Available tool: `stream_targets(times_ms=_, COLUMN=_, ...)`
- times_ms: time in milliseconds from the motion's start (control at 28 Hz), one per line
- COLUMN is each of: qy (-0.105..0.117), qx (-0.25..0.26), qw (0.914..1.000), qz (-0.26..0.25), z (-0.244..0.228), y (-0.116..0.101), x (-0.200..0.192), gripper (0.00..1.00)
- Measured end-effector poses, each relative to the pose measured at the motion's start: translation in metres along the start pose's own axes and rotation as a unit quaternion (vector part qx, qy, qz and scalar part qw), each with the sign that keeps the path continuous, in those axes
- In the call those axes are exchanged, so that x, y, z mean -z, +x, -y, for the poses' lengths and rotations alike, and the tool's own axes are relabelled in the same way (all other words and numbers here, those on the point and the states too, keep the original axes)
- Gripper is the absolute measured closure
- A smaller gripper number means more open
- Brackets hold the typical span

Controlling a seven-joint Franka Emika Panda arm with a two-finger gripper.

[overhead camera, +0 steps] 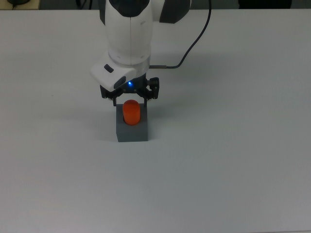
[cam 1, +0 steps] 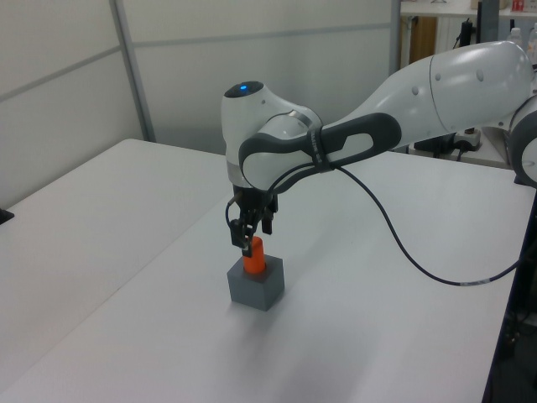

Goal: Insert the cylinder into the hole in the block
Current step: 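Raise the open gripper up off the cylinder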

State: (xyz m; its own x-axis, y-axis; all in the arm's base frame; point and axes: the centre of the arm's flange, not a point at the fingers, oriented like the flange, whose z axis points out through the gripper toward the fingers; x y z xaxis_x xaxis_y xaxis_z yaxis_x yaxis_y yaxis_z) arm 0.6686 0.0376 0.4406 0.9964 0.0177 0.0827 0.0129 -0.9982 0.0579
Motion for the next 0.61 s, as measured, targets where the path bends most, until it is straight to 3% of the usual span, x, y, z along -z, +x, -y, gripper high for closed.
stream_targets(times_ms=107, qy=0.0, qx=-0.003, qw=1.0, qz=-0.006, z=-0.001, y=-0.001, x=0.018, gripper=0.01)
stream_targets(times_ms=607, qy=-0.005, qx=-0.035, qw=0.9991, qz=0.024, z=-0.033, y=-0.056, x=0.129, gripper=0.0)
